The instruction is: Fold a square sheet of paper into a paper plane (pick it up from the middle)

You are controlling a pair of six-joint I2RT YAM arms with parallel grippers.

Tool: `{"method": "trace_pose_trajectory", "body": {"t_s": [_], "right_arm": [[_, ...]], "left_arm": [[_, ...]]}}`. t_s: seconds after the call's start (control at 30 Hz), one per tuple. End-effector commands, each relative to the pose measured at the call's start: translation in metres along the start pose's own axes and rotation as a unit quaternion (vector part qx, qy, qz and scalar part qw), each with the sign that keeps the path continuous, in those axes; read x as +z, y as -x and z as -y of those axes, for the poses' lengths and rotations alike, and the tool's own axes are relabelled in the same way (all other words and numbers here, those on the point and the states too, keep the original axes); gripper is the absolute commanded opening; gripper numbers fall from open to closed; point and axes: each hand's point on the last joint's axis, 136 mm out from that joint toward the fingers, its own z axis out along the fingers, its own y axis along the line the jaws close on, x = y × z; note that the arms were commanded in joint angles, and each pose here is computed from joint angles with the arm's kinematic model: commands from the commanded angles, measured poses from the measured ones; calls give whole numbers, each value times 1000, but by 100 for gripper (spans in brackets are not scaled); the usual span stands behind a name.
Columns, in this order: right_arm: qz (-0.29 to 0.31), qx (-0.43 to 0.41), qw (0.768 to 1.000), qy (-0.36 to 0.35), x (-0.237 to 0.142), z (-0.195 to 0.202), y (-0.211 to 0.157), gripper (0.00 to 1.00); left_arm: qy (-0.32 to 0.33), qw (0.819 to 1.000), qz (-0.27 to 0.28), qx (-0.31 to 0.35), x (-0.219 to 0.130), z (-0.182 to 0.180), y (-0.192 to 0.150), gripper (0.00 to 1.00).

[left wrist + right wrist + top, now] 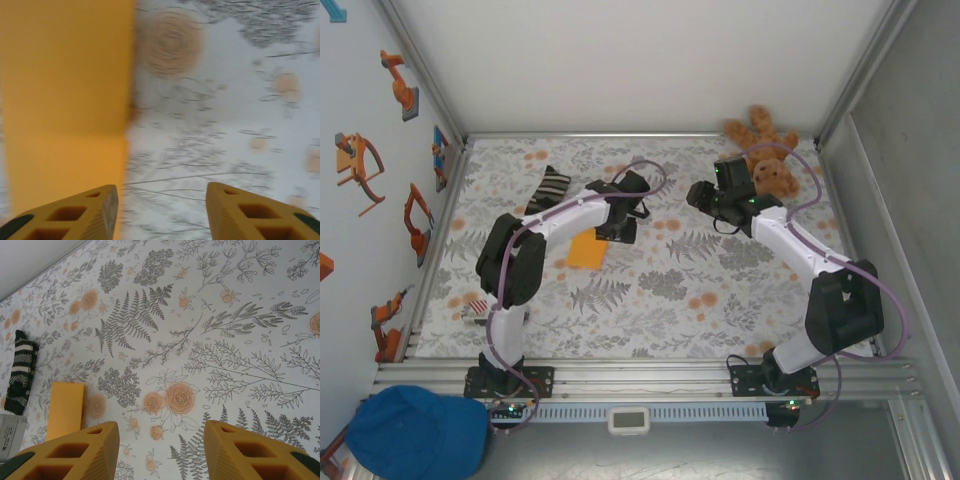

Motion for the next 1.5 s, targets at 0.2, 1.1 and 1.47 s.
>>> {"method": "trace_pose_trajectory", "body": {"t_s": [0.2,1.1,1.47], "right_arm": [[-105,-43,991,66,54,-52,-54,39],[-319,-154,929,107,157,-134,-210,25],[-346,-334,876,26,107,-42,-187,25]], "left_arm": [[-230,954,30,-188,-37,-28,20,63],[-109,930,51,-346,-35,-174,-25,93],[-212,932,35,-291,-34,-121,-12,93]]}}
